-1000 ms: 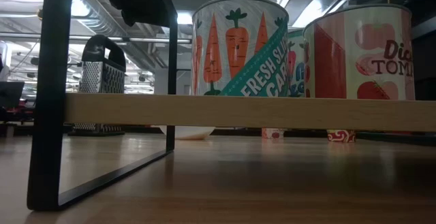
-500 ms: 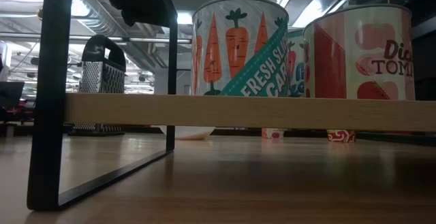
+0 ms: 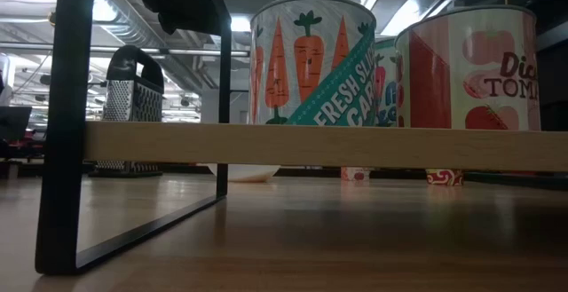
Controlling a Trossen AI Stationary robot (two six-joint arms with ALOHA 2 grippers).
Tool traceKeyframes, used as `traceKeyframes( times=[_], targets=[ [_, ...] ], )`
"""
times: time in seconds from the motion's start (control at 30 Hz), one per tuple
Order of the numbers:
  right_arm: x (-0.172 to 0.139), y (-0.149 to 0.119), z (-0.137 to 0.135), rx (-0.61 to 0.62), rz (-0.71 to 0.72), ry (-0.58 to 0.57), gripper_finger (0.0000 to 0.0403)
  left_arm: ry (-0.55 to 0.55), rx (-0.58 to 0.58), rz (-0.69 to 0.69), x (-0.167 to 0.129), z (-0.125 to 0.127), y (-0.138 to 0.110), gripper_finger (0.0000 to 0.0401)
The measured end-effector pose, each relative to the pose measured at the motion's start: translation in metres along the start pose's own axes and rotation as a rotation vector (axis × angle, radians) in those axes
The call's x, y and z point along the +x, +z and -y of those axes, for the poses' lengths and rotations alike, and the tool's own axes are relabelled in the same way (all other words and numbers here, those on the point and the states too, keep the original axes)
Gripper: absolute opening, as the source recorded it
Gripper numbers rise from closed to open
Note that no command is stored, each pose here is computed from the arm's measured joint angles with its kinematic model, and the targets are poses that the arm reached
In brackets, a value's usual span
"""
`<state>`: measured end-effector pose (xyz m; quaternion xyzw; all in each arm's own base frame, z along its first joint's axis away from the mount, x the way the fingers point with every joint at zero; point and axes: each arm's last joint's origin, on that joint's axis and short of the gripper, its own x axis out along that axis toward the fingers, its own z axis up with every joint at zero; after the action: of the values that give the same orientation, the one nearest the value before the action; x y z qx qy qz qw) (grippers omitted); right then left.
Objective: Pick and place cans onto a shelf
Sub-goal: Put the orange canned on the shelf
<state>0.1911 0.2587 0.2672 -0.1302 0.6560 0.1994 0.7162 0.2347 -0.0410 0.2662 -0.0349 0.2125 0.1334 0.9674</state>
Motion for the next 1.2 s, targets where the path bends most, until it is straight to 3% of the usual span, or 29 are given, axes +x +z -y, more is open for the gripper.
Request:
traceKeyframes(
  times=[0.53,0.8,0.93,1.2],
  targets=[
    [-0.068,0.038,0.051,-0.109,0.183,0.008,0.0081,0.0,0.0,0.0,0.0,0.0,0.0,0.0135],
    [-0.097,0.04,0.105,-0.178,0.161,-0.286,0.0081,0.0,0.0,0.0,0.0,0.0,0.0,0.0135],
    [-0.102,0.039,0.139,-0.153,0.115,-0.451,0.0081,-0.001,-0.001,0.003,0.0,0.0,0.0,0.0135],
    [-0.105,0.031,0.217,-0.135,0.057,-0.435,0.0081,-0.028,-0.009,0.151,-0.009,0.0,0.017,0.0135]
  ],
)
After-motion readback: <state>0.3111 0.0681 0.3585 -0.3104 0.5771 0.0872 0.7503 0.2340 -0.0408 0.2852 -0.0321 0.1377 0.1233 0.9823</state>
